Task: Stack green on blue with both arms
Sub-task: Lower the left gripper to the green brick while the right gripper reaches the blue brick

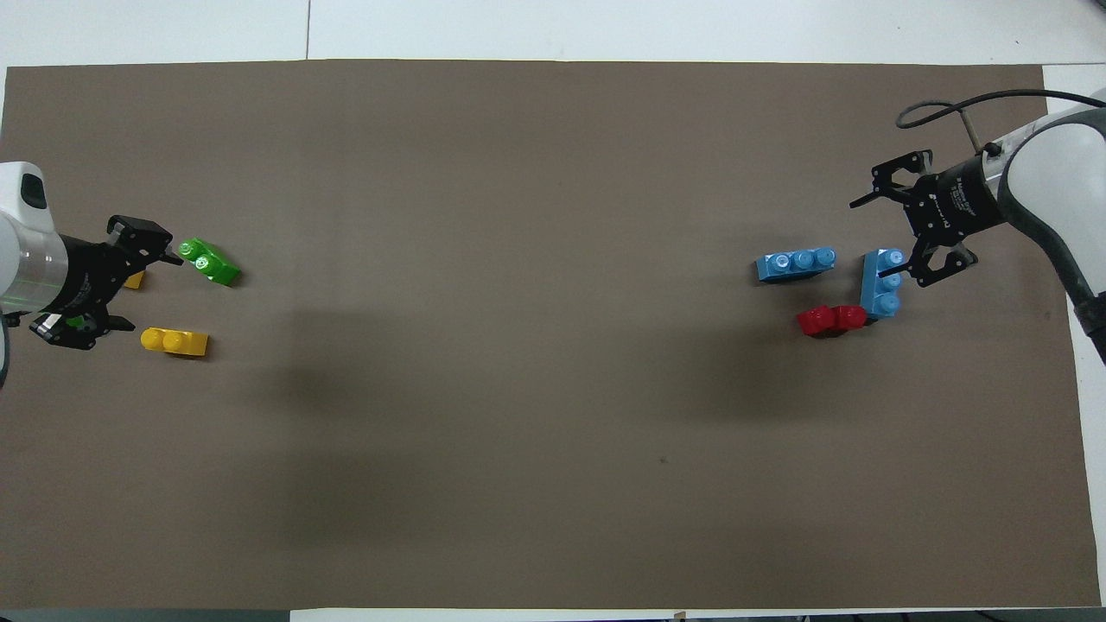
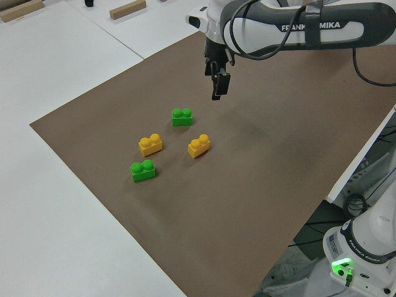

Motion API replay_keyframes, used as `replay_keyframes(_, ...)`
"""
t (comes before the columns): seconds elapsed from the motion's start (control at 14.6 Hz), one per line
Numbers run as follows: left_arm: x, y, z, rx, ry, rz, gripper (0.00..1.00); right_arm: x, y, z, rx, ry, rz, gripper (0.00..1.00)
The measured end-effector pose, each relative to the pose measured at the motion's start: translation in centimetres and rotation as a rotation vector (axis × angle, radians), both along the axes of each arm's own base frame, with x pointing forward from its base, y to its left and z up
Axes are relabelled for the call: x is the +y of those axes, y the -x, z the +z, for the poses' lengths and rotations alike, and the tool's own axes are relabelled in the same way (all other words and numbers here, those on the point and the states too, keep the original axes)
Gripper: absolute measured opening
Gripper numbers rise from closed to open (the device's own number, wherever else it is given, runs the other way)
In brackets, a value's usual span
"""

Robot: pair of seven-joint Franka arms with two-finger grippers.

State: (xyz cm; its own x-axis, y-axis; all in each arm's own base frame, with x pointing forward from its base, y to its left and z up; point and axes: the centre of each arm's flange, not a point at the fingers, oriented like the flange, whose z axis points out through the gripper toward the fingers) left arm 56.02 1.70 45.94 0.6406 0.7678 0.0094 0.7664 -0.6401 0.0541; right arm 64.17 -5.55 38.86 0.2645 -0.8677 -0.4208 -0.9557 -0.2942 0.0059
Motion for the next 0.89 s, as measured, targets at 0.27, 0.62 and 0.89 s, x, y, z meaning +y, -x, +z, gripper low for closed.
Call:
replay_keyframes(0.27, 0.3, -2.1, -3.6, 0.005, 0.01, 0.003, 1.0, -0.1, 0.1, -1.5, 0.026, -0.048, -0.047, 1.0)
replay_keyframes(0.62, 1.2, -4.1, -6.7, -0.009, 0.018, 0.018, 1.0, -1.1, 1.2, -3.8, 0.062, -0.068, -0.091, 1.0)
replay_keyframes(0.89, 2.1, -5.5, -8.4, 0.002, 0.026, 0.033, 1.0, -1.2, 1.3, -4.6, 0.049, -0.088, -0.127, 0.99)
